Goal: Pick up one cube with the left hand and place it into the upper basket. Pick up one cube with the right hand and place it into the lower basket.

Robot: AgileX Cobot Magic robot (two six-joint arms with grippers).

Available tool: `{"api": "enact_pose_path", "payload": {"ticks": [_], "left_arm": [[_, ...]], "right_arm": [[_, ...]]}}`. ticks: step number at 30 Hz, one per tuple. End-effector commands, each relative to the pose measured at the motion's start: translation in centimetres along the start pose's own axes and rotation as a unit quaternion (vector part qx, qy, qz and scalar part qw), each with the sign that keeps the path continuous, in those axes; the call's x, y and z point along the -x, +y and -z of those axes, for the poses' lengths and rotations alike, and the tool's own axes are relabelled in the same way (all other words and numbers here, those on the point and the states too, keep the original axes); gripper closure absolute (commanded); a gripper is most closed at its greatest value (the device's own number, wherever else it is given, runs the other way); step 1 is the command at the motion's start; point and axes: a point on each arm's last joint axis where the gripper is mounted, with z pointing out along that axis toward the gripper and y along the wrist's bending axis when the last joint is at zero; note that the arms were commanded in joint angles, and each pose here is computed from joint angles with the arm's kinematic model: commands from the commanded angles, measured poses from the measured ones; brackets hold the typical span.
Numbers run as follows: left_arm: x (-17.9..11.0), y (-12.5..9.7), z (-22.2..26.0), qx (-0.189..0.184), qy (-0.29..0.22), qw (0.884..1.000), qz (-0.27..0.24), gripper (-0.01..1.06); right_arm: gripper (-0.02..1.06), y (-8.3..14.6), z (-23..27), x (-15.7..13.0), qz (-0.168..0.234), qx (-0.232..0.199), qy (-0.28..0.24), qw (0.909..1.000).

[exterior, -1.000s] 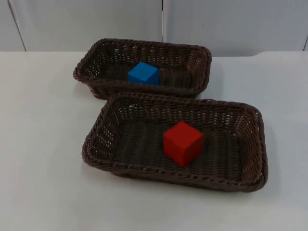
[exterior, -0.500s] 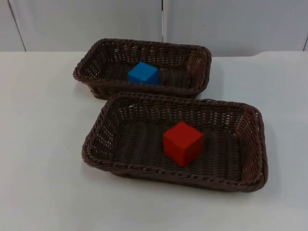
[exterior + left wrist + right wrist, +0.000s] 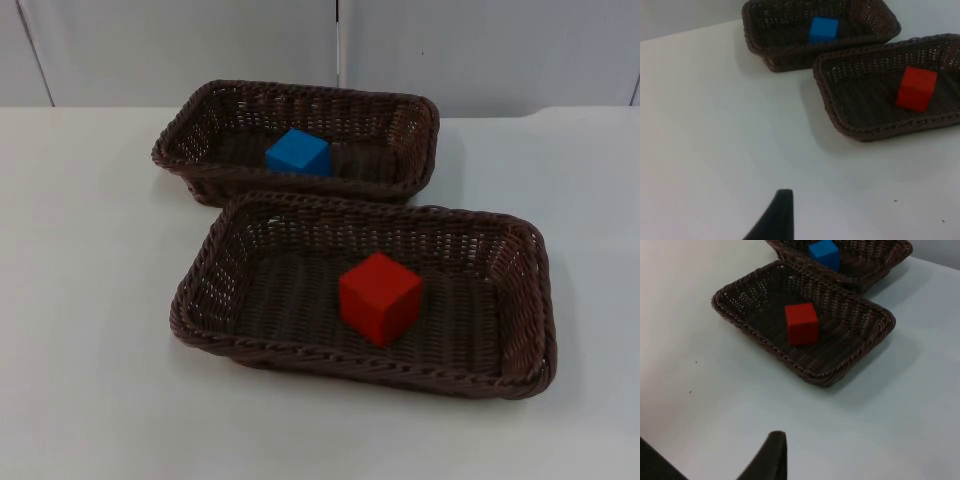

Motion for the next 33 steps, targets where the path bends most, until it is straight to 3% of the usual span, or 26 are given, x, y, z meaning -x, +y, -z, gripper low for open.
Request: {"api": "enact_pose_path", "payload": {"ticks": [1,33], "left_arm": [[-0.18,-0.02,-0.07,-0.001,0.002,1.0,0.004,0.0],[-0.18,-0.02,-0.07,-0.001,0.002,1.0,0.004,0.0]], "right_arm": [[-0.01,0.04,0.03,-0.01,0.002,0.004,-0.003,1.0],[-0.01,0.04,0.03,0.01,0.002,0.004,-0.004,1.0]]}}
